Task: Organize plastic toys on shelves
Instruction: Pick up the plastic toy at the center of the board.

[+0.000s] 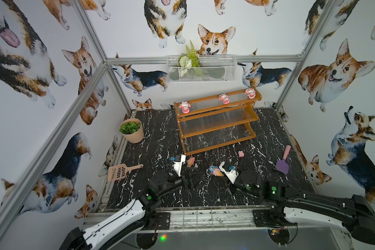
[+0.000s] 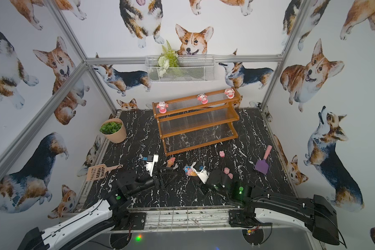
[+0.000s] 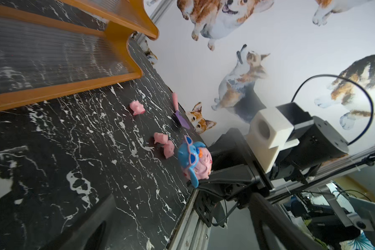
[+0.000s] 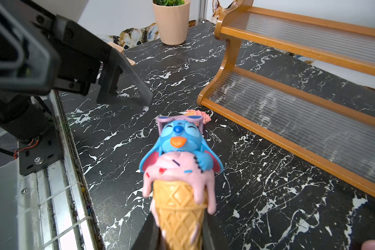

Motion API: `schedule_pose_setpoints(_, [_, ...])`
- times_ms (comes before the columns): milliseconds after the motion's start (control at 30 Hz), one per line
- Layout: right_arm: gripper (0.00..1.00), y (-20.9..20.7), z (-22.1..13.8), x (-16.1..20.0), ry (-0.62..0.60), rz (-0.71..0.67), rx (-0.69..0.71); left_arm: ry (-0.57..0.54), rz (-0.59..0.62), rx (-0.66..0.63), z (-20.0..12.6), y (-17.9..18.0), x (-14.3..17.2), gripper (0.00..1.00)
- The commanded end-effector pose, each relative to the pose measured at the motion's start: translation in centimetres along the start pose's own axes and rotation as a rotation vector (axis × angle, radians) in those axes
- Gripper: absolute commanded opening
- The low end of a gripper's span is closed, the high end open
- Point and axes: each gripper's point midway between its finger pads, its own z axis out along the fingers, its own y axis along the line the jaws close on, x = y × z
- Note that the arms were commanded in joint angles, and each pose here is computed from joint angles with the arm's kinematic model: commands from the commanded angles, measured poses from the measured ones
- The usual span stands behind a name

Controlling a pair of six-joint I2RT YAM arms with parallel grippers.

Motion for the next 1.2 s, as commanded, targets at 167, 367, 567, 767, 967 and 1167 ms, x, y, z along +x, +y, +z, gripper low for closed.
schedule_pose_setpoints(167, [0.12,0.7,-0.9,-0.3,-0.027,-0.015,-0.051,-0.026,0.029,0.068,4.6,-2.7,-0.8,0.98])
schedule_pose_setpoints(367, [0.12,0.9,-1.0,-0.3,-0.029,-0.018,-0.063,0.006,0.027,0.084,6.1,-3.7,-0.2,0.9])
schedule_pose_setpoints(567, [0.12,0.9,-1.0,-0.3,-0.03,-0.02,-0.062,0.037,0.02,0.075,6.5,-3.6,0.2,0.72])
schedule_pose_setpoints(767, [0.13,0.9,-1.0,-0.5,-0.036,-0.021,-0.059,0.096,0.005,0.069,7.2,-3.5,1.1,0.66])
schedule_pose_setpoints(967, [0.13,0.6,-1.1,-0.7,-0.041,-0.022,-0.044,0.141,-0.01,0.085,7.7,-3.7,1.9,0.59])
schedule_pose_setpoints(1167, [0.13,0.6,-1.1,-0.6,-0.04,-0.026,-0.041,0.139,-0.01,0.084,7.6,-3.8,1.7,0.42])
